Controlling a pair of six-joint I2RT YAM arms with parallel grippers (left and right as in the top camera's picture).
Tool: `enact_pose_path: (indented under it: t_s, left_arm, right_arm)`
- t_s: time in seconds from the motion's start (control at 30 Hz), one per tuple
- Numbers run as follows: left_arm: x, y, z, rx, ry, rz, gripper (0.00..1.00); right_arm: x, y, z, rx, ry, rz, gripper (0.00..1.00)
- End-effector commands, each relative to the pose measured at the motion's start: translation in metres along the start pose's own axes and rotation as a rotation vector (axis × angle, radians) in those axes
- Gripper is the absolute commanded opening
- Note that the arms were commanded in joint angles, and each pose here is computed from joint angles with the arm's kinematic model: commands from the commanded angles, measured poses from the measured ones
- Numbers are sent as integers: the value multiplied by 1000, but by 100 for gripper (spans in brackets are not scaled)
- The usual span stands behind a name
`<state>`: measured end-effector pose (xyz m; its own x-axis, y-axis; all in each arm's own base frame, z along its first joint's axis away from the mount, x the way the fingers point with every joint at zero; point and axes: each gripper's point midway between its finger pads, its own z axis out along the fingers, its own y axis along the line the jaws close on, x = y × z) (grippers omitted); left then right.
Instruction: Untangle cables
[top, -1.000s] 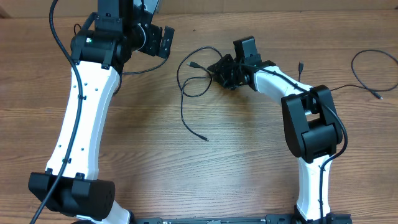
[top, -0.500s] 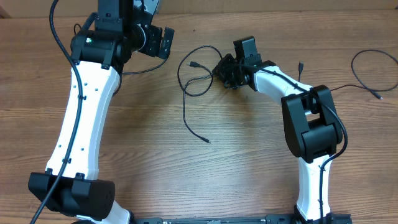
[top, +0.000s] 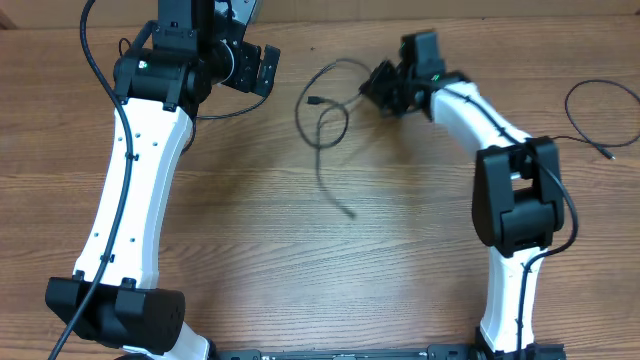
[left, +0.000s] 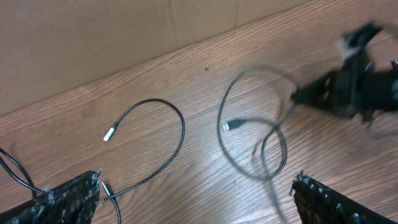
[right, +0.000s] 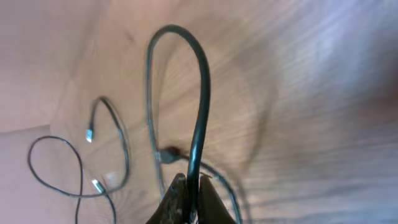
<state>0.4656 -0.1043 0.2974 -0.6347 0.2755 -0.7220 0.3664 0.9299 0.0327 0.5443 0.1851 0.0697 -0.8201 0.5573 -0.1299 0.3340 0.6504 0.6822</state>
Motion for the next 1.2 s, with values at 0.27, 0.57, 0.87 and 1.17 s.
enact_pose_path:
  t_s: [0.27, 0.57, 0.87, 1.17]
  left_arm:
    - [-5, -4, -10, 11, -20, 18, 100]
    - [-4, -4, -10, 11, -17, 7, 100]
    - [-5, -11, -10, 51, -24, 0, 100]
    - [-7, -22, -10, 77, -26, 9, 100]
  right_arm:
    - [-73, 32, -151, 328, -300, -181, 4]
    - [-82, 56, -310, 466, -598, -168, 4]
    - [-68, 37, -478, 465, -871, -49, 4]
    - [-57, -57, -562, 695, -941, 160, 4]
